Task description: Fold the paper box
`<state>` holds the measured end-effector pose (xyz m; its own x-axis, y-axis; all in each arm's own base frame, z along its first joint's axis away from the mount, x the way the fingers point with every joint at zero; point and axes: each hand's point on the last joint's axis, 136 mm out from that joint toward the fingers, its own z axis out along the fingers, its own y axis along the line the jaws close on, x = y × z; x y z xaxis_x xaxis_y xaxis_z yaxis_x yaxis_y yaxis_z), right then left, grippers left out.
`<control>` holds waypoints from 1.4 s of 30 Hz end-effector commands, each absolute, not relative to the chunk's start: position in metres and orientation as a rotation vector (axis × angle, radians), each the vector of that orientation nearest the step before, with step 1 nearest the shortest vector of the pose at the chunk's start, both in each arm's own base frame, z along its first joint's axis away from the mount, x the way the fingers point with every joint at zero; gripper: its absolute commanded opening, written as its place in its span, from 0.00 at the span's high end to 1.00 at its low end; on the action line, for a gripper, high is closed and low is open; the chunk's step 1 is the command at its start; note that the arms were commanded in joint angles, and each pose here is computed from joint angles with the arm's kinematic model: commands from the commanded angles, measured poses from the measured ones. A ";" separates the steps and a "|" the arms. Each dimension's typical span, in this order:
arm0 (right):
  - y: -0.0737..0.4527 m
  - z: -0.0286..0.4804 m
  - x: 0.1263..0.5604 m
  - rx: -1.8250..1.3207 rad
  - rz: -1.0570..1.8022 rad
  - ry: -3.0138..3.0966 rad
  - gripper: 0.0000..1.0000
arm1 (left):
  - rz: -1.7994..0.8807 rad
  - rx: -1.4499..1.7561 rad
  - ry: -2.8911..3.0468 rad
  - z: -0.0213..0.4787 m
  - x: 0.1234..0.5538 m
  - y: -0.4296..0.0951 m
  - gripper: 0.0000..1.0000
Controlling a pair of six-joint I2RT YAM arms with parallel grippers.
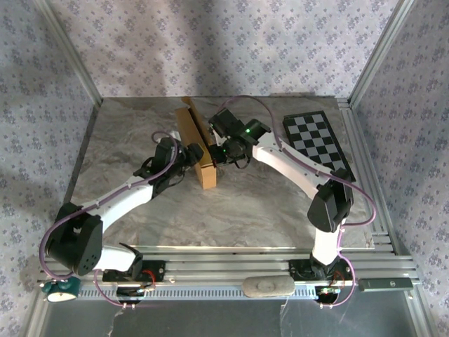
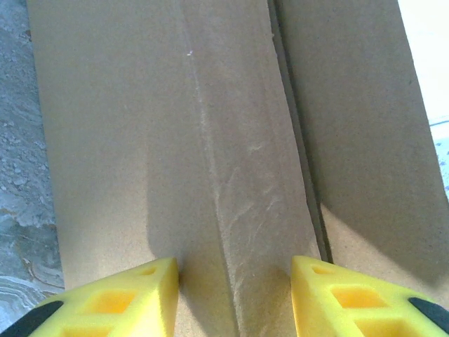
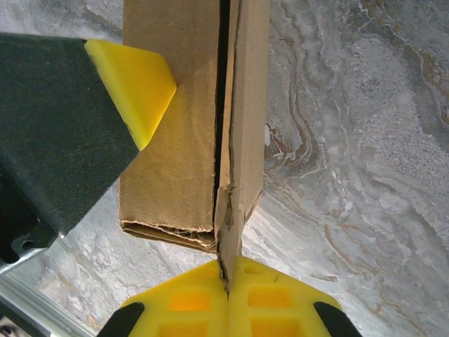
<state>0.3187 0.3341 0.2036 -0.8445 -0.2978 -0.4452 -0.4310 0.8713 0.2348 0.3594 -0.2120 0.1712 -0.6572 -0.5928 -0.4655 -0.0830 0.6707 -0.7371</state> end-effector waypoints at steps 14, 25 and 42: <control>0.319 0.204 0.338 0.001 0.273 2.650 1.00 | -1.022 -0.701 2.089 0.162 0.347 -0.223 0.68; 0.319 0.208 0.340 0.276 0.253 2.602 1.00 | -1.071 -0.733 2.080 0.161 0.345 -0.232 0.69; 0.318 0.202 0.341 0.452 0.179 2.531 1.00 | -1.150 -0.688 2.114 0.166 0.336 -0.245 0.71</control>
<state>0.3370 0.3136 0.2022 -0.8160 0.3118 -0.4868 0.2397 0.9488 0.2058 0.3493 -0.2291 0.1703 -0.5937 -0.7440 -0.3066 -0.1630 0.4843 -0.8596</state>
